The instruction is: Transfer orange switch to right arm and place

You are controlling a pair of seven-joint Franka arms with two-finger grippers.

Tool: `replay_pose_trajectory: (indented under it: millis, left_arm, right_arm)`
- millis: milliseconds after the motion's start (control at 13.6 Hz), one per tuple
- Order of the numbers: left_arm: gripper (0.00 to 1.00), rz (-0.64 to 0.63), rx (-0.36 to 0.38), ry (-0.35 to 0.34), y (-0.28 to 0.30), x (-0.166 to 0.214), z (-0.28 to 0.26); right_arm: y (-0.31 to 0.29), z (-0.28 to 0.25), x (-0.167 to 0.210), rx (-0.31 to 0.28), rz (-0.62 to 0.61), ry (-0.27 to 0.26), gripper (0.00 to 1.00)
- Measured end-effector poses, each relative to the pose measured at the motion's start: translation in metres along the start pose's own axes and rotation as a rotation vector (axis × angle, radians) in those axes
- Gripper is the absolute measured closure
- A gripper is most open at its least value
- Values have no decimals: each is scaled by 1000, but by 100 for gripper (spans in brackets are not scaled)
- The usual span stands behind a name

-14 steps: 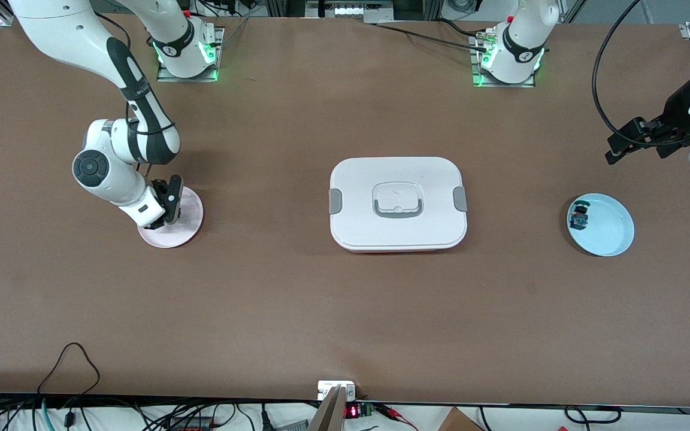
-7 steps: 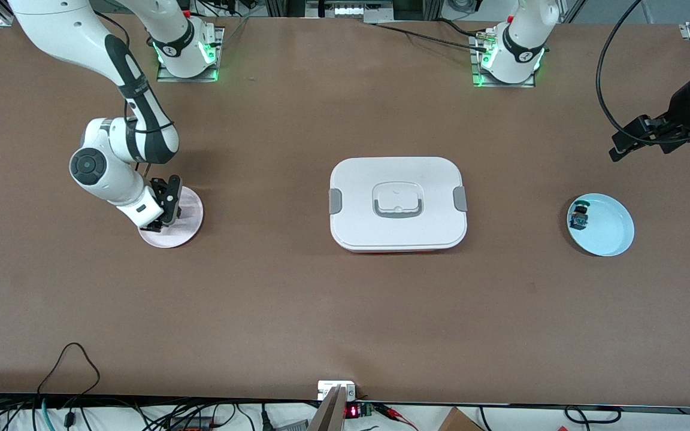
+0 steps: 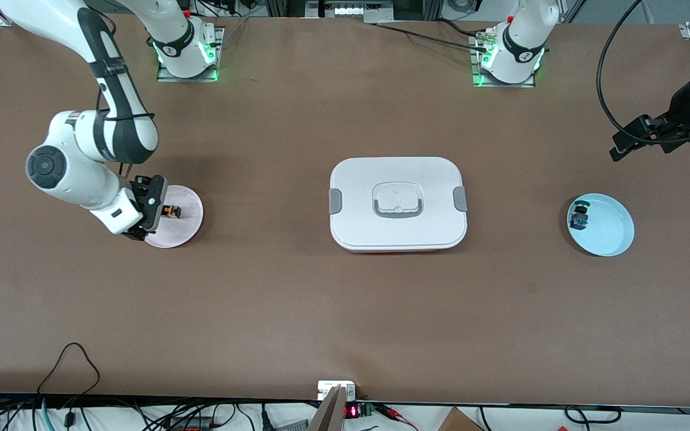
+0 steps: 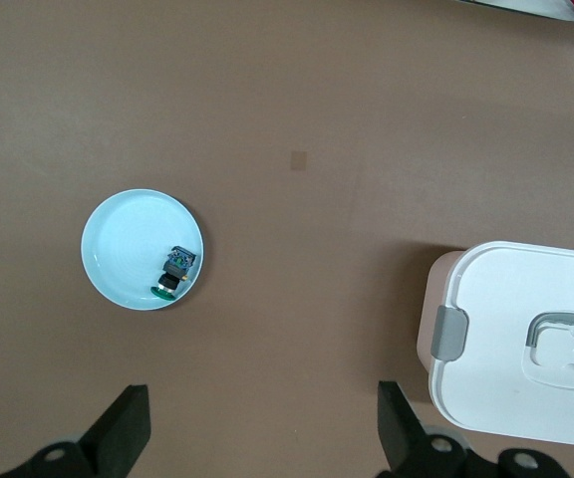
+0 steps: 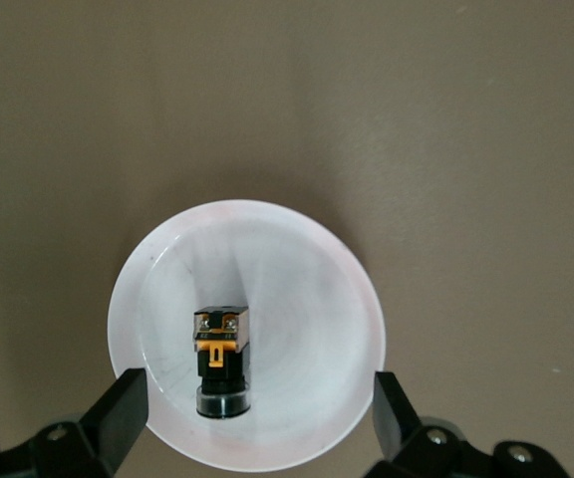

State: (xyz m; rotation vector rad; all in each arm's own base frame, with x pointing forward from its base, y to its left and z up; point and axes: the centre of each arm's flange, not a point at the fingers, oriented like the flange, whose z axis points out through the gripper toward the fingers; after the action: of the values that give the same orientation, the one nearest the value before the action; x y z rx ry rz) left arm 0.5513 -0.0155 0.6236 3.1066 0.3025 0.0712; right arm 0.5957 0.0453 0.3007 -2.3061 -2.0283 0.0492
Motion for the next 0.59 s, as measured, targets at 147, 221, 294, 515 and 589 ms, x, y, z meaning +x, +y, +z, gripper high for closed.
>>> replay_pose_trajectory:
  millis: [147,221,294,515,589]
  left_arm:
    - [0,-1,0,0,0,0,0]
    - [0,-1,0,0,0,0,0]
    - [0,-1,0,0,0,0,0]
    - [0,-7,0,0,-3,1,0]
    - [0,-11,1,1,-5,1,0]
  right_arm:
    - [10,-26,3,-19,4,11,0]
    - [13,-40,3,-33,22,19,0]
    - [15,-53,3,-40,55,27,0]
    - [17,-94,7,-30,164,38,0]
    - [18,-107,8,-23,209,40,0]
